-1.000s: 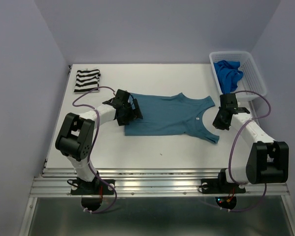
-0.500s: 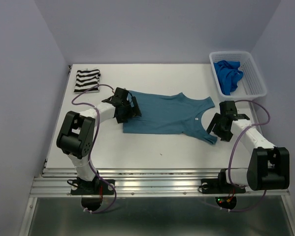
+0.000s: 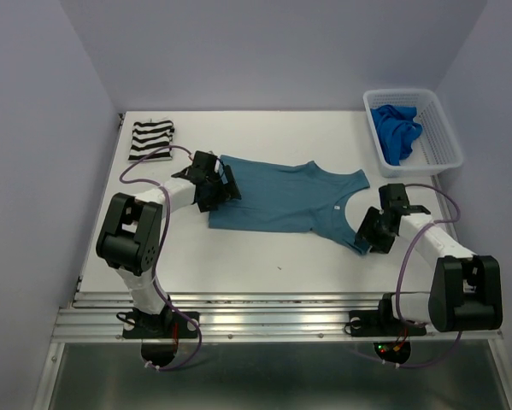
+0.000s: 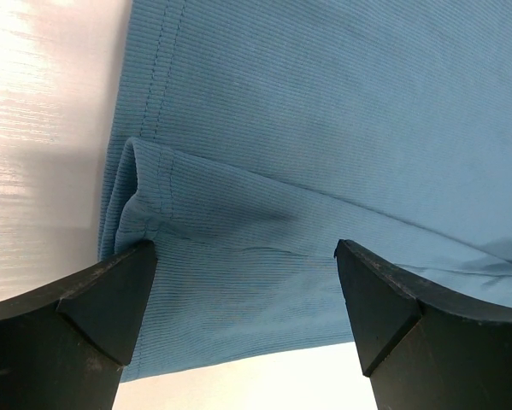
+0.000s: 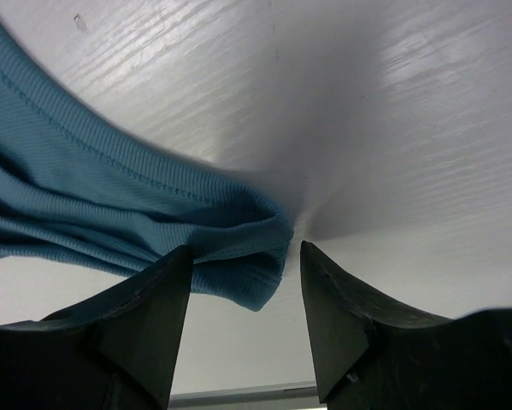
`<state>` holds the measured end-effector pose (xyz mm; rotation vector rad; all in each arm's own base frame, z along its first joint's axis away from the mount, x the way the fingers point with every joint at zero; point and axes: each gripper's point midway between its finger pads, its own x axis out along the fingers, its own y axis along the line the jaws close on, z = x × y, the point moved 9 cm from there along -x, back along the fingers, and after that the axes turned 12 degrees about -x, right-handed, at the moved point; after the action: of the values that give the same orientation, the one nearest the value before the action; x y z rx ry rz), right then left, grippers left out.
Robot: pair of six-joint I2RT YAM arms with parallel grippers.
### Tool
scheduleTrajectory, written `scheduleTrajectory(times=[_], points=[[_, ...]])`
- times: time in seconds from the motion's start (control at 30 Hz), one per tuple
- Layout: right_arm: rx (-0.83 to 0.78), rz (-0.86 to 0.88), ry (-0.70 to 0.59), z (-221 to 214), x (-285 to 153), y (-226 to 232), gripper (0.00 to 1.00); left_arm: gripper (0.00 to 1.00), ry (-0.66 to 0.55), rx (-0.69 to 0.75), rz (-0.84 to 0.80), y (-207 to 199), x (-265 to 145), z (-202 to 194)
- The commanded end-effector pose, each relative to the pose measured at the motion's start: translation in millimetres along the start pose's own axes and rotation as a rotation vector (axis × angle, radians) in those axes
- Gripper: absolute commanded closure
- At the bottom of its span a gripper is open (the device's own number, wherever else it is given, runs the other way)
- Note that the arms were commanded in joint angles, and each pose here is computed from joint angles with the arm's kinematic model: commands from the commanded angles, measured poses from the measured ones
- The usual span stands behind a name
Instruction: Fold and stack the tank tops
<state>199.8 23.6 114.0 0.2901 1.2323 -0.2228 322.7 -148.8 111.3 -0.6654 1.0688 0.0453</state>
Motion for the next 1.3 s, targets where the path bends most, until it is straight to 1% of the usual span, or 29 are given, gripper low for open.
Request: scheduleTrajectory(times=[0.0, 0.1, 0.2, 0.23, 0.33, 0.47, 0.6, 0.67, 0.7, 0.73, 0.77, 0.8, 0.83, 0.93, 1.07, 1.13, 1.17, 1.2, 1.27], points=[[-0.069, 0.127, -0.085, 8.7, -13.5, 7.8, 0.41, 0.01, 0.023, 0.010, 0.048, 15.1, -7.2, -8.2], [-0.137, 0.219, -0.123, 9.8, -25.8, 12.9, 0.41, 0.01, -0.021, 0.006, 0.048, 11.4, -21.6, -3.0], [-0.153, 0.259, -0.126, 4.0, -28.8, 13.5, 0.39, 0.01, -0.086, 0.007, 0.101, 11.9, -33.9, 5.8], [-0.150, 0.261, -0.120, 2.2, -28.0, 13.3, 0.39, 0.01, -0.134, 0.006, 0.146, 15.6, -35.8, 11.7], [-0.175, 0.242, -0.082, -9.5, -21.4, 17.9, 0.39, 0.01, -0.165, -0.017, 0.165, 19.9, -41.6, 21.6], [-0.202, 0.182, -0.075, -13.3, -20.8, 24.9, 0.39, 0.02, -0.160, -0.030, 0.144, 20.3, -41.6, 19.9], [-0.179, 0.051, -0.051, -15.2, -13.6, 19.4, 0.39, 0.05, -0.149, -0.032, 0.129, 22.0, -37.0, 16.2], [-0.189, 0.034, -0.048, -15.0, -11.3, 20.2, 0.39, 0.10, -0.145, -0.035, 0.124, 22.5, -32.1, 16.3], [-0.210, 0.046, -0.060, -12.6, -11.5, 24.0, 0.39, 0.15, -0.136, -0.035, 0.120, 21.9, -28.1, 15.8], [-0.221, 0.058, -0.066, -11.6, -11.2, 25.1, 0.39, 0.15, -0.134, -0.035, 0.118, 21.6, -26.5, 16.0], [-0.246, 0.085, -0.082, -8.8, -13.7, 30.9, 0.39, 0.21, -0.131, -0.038, 0.115, 20.9, -25.1, 16.2], [-0.279, 0.114, -0.092, -7.3, -15.6, 35.2, 0.39, 0.23, -0.134, -0.039, 0.107, 19.4, -23.9, 17.3], [-0.312, 0.173, -0.120, -3.1, -21.0, 45.7, 0.39, 0.30, -0.133, -0.039, 0.105, 18.8, -22.4, 18.0], [-0.387, 0.276, -0.184, 5.7, -30.3, 63.2, 0.37, 0.40, -0.137, -0.041, 0.102, 18.1, -19.7, 19.7], [-0.454, 0.366, -0.264, 25.0, -35.5, 87.0, 0.36, 0.47, -0.127, -0.036, 0.114, 19.6, -13.8, 20.3], [-0.501, 0.416, -0.311, 35.3, -38.5, 104.7, 0.36, 0.53, -0.120, -0.038, 0.125, 22.1, -9.9, 20.2], [-0.517, 0.414, -0.289, 37.2, -30.2, 110.9, 0.36, 0.54, -0.118, -0.036, 0.127, 22.4, -9.2, 20.1], [-0.552, 0.440, -0.316, 44.3, -33.7, 123.2, 0.36, 0.56, -0.114, -0.035, 0.133, 23.9, -8.2, 19.7], [-0.566, 0.446, -0.322, 52.1, -29.3, 133.4, 0.36, 0.60, -0.115, -0.033, 0.133, 24.0, -8.4, 20.6]])
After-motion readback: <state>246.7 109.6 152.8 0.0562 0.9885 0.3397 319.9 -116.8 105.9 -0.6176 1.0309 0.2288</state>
